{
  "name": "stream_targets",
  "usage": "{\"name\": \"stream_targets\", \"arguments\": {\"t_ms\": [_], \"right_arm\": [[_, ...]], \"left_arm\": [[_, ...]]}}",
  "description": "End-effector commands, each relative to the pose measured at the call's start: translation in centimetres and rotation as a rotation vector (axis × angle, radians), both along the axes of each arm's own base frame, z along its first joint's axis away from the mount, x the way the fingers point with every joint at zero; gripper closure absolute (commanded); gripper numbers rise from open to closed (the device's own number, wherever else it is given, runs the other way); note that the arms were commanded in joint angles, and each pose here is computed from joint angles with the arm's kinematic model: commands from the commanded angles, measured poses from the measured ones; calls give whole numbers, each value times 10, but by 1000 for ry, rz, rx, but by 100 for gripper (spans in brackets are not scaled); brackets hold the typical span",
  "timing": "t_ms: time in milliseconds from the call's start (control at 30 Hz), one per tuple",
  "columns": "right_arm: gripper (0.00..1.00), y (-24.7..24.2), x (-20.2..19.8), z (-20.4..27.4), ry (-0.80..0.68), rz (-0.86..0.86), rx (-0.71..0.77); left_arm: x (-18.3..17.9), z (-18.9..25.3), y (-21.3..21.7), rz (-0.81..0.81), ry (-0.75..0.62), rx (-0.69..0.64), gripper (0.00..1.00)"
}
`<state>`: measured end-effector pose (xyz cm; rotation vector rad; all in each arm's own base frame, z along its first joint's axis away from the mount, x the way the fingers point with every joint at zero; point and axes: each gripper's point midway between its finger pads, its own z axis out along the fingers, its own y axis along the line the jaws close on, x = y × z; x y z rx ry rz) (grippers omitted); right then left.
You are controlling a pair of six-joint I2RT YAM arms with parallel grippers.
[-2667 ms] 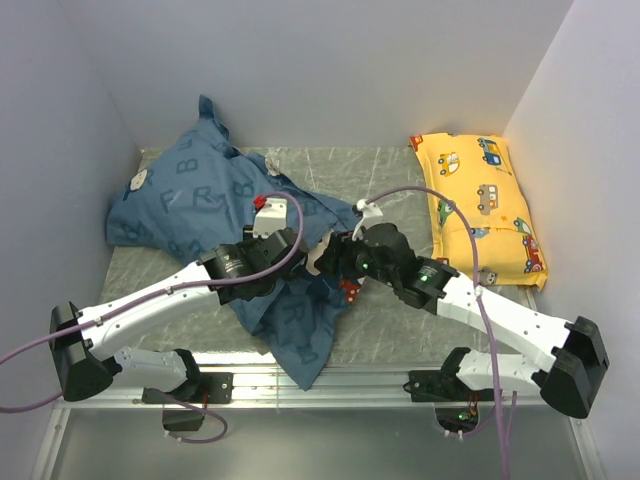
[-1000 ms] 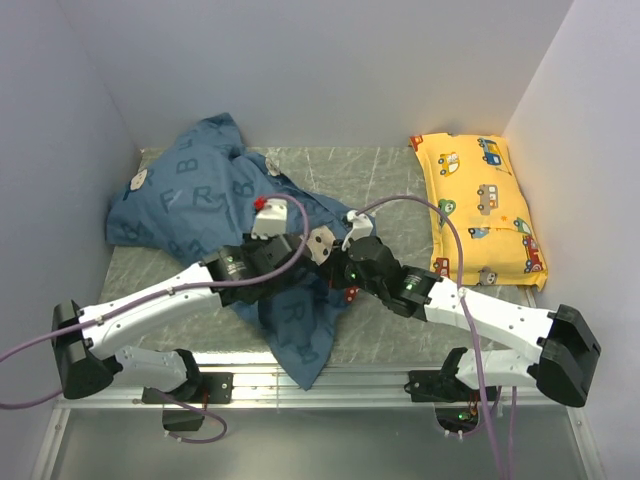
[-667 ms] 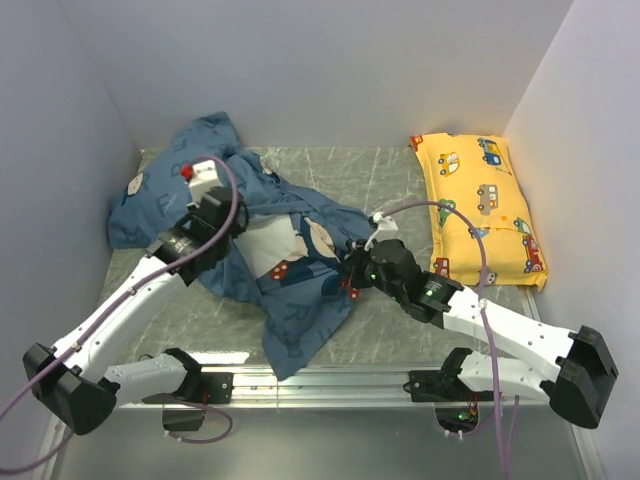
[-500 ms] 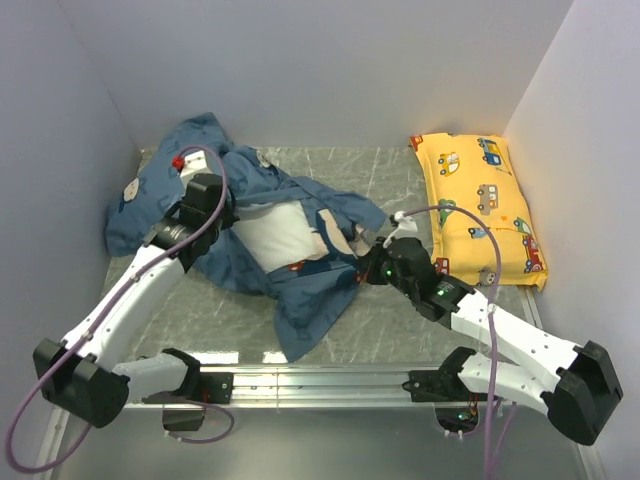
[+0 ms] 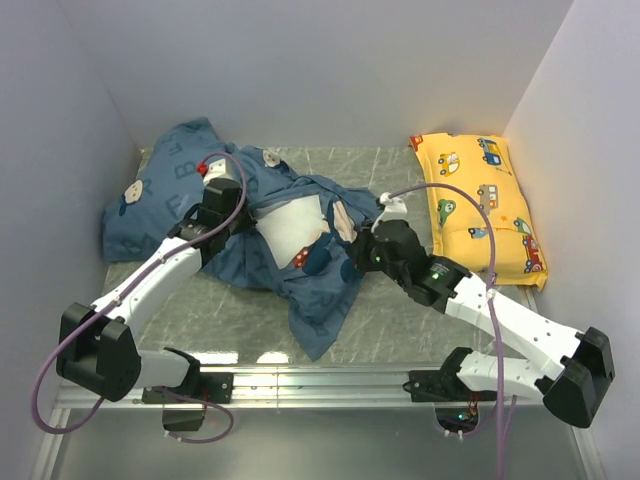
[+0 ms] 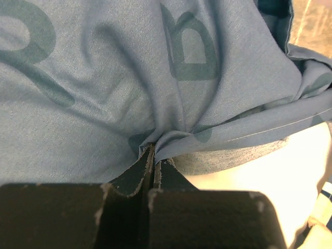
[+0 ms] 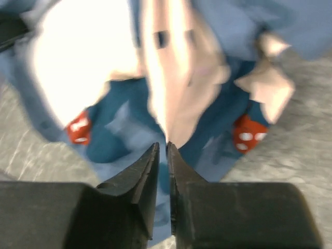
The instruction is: Remove the pillowcase from the pillow
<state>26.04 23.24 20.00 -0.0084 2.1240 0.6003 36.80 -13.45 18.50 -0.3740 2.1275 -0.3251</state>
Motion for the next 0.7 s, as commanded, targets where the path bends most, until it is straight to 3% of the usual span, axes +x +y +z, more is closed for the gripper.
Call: {"name": "stream_targets", "arguments": {"t_ms": [0,200,333,467,500,567,600,667], "right_arm": [[68,7,-2,24,-55,-40,-62],[40,52,-9,20,-25,15,-119],[31,74,-1,-4,20,30,-203],[27,60,0,-46,81,4,-355],[30,58,-2,-53,92,4,-362],[45,42,-14,-69,114,0,-366],[68,40,-16,-70,111,-7,-334],[92,23,-25,-79,129,-9,-296]], "left_arm": [[-10,-19,-20,-56,45,-58,100],[-10,-24,-21,-34,38,-87,99],[-8,-27,-21,-28,42,-89,99],[-5,-27,-19,-13,37,-86,100],[-4,-27,-18,-8,39,-81,100],[-1,-24,-12,6,36,-80,99],[1,-24,-10,10,38,-85,99],[7,-20,0,25,36,-106,100]]}}
